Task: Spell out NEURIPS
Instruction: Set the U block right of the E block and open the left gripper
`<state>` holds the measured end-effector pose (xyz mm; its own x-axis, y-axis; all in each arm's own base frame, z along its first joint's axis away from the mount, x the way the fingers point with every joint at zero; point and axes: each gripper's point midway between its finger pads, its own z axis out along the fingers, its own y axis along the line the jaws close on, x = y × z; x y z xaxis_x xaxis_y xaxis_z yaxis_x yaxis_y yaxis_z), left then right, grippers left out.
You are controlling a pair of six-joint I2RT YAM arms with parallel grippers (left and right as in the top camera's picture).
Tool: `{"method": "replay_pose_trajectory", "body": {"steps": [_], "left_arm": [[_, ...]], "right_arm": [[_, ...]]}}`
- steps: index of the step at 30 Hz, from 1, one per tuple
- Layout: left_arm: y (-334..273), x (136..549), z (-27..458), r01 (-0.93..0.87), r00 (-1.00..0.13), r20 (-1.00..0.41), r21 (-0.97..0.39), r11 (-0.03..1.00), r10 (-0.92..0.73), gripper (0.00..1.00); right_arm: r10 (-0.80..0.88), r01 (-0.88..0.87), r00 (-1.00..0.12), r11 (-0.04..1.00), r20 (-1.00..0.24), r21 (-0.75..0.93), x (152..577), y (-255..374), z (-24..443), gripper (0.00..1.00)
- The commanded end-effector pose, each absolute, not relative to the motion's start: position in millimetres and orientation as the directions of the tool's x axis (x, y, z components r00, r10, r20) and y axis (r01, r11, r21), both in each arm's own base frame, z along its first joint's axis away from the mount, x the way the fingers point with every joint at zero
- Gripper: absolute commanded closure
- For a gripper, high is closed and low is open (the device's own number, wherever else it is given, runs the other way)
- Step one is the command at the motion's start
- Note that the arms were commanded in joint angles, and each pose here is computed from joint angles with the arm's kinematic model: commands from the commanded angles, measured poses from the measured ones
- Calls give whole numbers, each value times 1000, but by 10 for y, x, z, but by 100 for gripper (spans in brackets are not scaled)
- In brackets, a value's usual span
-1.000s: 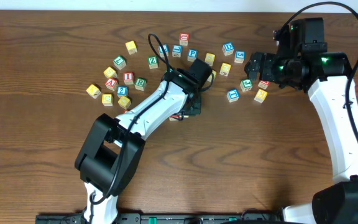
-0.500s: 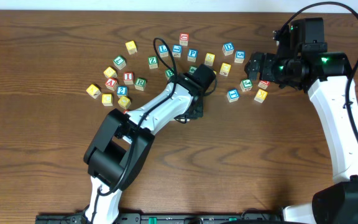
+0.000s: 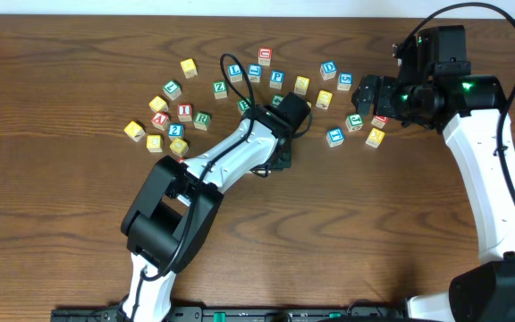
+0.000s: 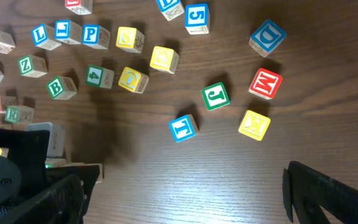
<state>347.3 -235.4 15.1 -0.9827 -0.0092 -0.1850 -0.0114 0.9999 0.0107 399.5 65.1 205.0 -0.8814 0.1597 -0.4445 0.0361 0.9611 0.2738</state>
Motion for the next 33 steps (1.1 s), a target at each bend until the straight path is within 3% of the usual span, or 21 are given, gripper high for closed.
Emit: {"method": "replay_pose_trajectory", "body": {"steps": [1, 15, 23, 33], "left_arm": [[-2284, 3447, 43, -19, -985, -173, 50, 999, -10, 64], [-2314, 3487, 169, 8, -980, -196, 36, 999, 15, 60], [-2450, 3705, 763, 104, -941, -326, -27, 994, 89, 60], [-2113, 3867, 1751, 105, -859, -510, -101, 989, 39, 60]], "right_arm": [[164, 35, -874, 960, -457, 279, 4022, 669, 2114, 1], [164, 35, -874, 960, -457, 279, 4022, 669, 2114, 1], [164, 35, -874, 960, -457, 279, 4022, 669, 2114, 1], [164, 35, -874, 960, -457, 279, 4022, 669, 2114, 1]]}}
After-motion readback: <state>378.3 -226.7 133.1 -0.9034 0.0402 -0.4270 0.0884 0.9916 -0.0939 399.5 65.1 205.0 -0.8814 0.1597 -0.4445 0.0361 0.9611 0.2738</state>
